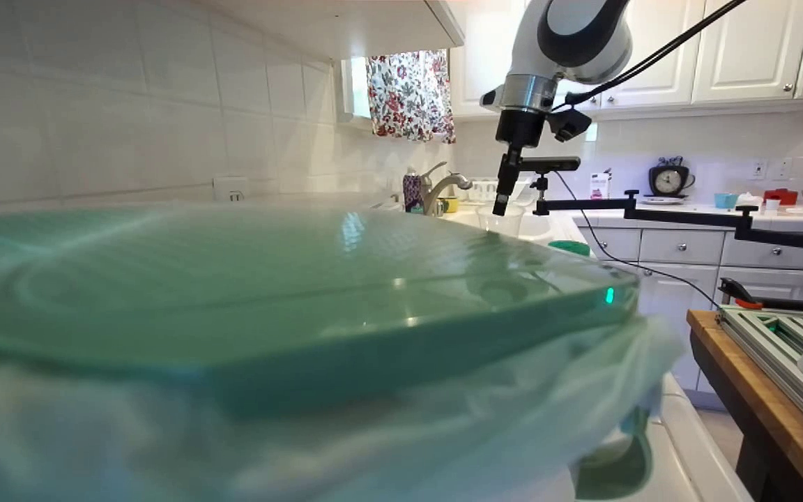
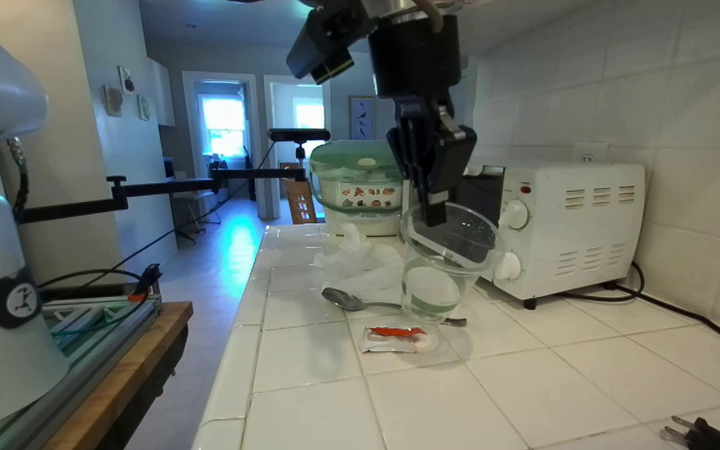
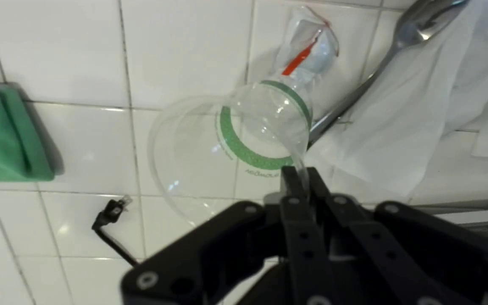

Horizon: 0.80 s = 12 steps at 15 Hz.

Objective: Pour out the objects from the cup

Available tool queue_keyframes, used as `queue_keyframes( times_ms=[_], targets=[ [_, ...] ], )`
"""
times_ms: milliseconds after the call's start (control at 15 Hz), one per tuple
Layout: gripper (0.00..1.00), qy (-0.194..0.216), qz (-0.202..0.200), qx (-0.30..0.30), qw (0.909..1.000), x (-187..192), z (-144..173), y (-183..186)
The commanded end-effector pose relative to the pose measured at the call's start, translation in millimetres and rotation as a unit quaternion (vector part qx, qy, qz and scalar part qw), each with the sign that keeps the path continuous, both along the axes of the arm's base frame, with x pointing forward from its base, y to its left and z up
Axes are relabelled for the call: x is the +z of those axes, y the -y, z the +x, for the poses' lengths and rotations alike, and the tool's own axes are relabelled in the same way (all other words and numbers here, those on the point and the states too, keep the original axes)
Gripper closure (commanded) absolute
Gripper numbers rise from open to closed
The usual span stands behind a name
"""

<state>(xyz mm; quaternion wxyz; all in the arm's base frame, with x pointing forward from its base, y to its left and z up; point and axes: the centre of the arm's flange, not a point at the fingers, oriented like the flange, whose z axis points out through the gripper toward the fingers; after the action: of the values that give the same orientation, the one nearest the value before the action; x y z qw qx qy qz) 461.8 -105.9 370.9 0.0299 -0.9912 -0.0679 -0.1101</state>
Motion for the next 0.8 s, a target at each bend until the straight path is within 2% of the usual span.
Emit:
queue_keyframes(
  times_ms=[0,333,733],
  targets=[
    [0.98,0.018,-0.058,0.005,0.9982,-12,-4,7],
    [0.98,0.049,-0.136,0.058,0.9878,-32,3,24],
    [0.98,0.047,-0.181,0.128,0.9741,-56,3,25]
  ],
)
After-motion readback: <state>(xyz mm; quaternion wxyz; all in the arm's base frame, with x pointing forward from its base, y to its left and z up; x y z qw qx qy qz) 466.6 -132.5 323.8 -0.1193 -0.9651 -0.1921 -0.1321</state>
